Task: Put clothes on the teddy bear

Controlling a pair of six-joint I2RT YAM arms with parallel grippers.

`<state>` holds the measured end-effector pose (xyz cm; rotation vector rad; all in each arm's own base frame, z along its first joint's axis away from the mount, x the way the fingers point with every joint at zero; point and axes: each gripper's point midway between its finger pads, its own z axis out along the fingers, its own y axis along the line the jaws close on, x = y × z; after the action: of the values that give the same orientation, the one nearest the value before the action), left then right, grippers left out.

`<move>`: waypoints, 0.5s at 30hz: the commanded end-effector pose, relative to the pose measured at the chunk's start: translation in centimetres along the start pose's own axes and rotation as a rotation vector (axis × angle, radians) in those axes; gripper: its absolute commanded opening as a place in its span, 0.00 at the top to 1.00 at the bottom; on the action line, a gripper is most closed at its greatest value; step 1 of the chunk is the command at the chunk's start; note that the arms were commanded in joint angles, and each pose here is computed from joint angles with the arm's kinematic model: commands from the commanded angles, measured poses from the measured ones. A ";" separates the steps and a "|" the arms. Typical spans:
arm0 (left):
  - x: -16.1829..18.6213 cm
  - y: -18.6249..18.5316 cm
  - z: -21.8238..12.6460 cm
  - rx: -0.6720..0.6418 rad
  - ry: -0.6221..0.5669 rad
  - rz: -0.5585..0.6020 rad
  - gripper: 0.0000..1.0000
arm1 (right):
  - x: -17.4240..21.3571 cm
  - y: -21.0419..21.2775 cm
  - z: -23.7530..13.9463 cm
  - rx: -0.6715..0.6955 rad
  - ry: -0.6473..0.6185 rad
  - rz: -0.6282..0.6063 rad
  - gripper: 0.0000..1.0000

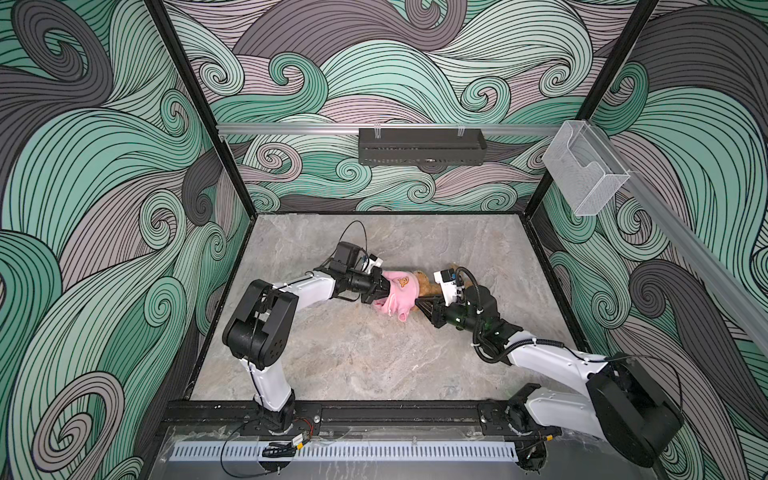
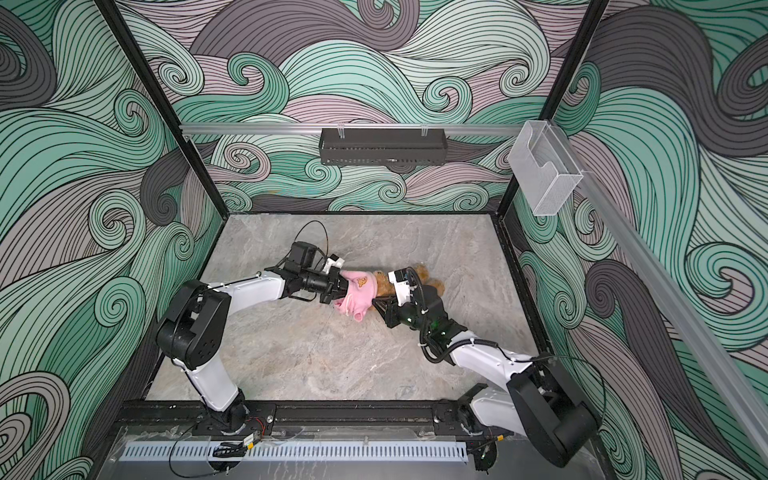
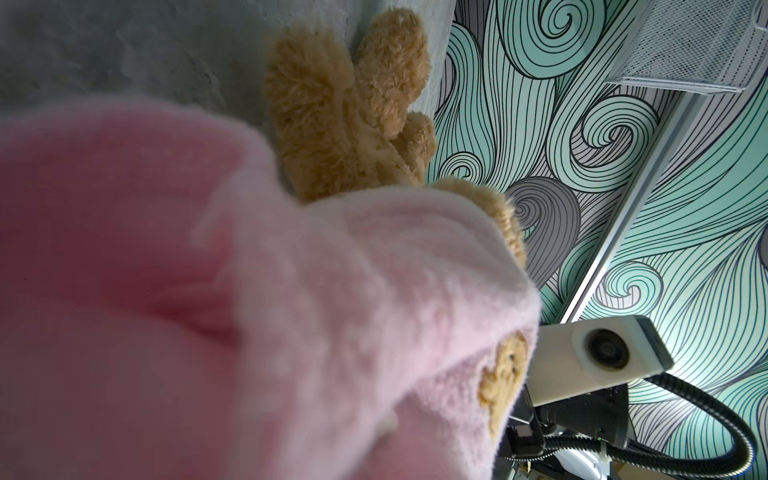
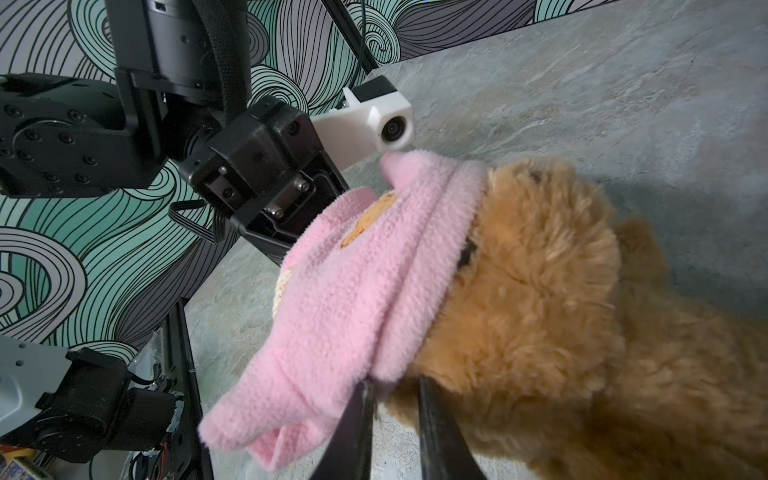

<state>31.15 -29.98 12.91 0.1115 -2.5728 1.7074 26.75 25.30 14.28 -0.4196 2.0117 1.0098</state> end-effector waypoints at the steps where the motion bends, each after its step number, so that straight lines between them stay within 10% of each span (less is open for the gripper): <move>1: -0.1 -0.8 0.1 0.021 0.025 0.034 1.00 | -1.7 0.5 0.3 -0.006 -0.050 0.002 0.75; 15: 0.2 -0.8 0.3 0.019 0.045 0.047 1.00 | -3.5 2.4 1.6 -0.072 -0.087 0.019 0.77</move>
<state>31.19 -29.79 12.32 0.1078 -2.5787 1.6899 27.56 26.71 14.77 -0.3866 2.0020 1.0519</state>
